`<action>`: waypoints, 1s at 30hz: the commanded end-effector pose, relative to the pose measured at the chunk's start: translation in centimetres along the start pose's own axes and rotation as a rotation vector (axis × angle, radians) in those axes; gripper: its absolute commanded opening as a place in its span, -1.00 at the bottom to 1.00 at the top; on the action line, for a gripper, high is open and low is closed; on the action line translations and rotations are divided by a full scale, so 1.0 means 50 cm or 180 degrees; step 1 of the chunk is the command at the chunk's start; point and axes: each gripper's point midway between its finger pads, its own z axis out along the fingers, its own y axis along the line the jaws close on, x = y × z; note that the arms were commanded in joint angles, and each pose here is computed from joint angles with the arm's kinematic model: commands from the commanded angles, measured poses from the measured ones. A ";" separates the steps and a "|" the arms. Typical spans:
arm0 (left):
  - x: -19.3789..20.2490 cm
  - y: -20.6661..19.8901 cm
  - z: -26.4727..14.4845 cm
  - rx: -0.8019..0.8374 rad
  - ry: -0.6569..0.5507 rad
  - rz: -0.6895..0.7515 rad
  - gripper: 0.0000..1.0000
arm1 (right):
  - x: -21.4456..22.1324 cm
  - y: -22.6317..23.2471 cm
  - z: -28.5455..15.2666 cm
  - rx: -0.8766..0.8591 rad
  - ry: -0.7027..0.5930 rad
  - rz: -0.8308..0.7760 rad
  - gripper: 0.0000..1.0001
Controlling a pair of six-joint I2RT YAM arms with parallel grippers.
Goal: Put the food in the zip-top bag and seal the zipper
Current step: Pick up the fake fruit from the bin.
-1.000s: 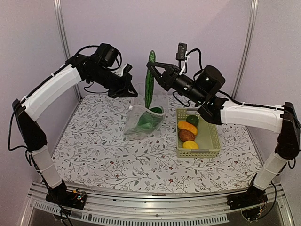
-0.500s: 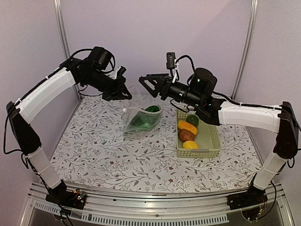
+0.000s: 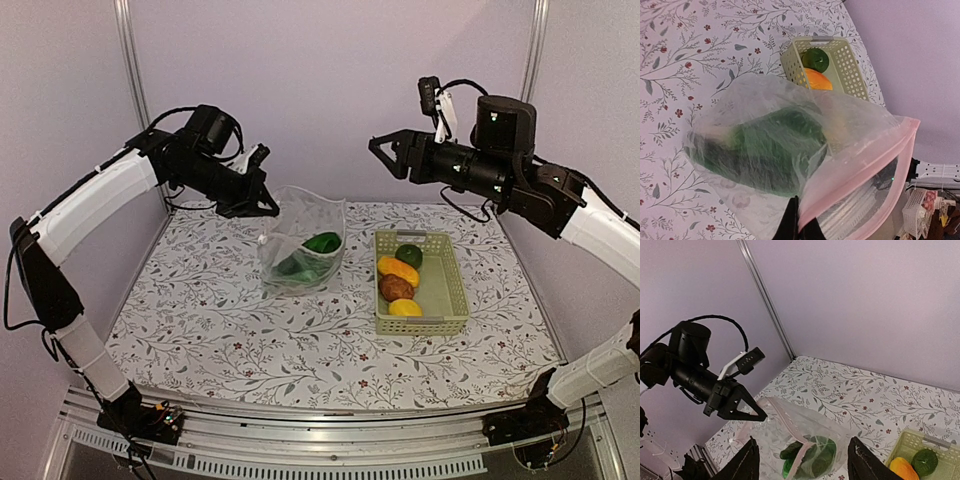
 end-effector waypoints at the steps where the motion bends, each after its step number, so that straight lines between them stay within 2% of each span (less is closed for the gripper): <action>1: -0.015 0.003 -0.002 0.0046 -0.0086 0.0132 -1.00 | 0.175 -0.157 -0.064 0.0853 0.0933 0.0413 0.18; 6: -0.022 -0.012 0.002 0.0141 -0.0074 0.0058 -1.00 | 0.274 -0.206 -0.110 0.0852 0.1441 0.0706 0.17; 15: -0.026 -0.011 0.002 0.0114 -0.0092 0.0020 -1.00 | 0.450 -0.249 -0.119 0.1032 0.2518 0.1069 0.20; 24: -0.028 -0.005 0.008 0.0065 -0.0104 0.0027 -1.00 | 0.547 -0.285 -0.106 0.1051 0.3230 0.1288 0.28; 30: -0.030 -0.005 0.003 0.0046 -0.0130 0.0055 -0.98 | 0.591 -0.300 -0.093 0.1028 0.3523 0.1326 0.39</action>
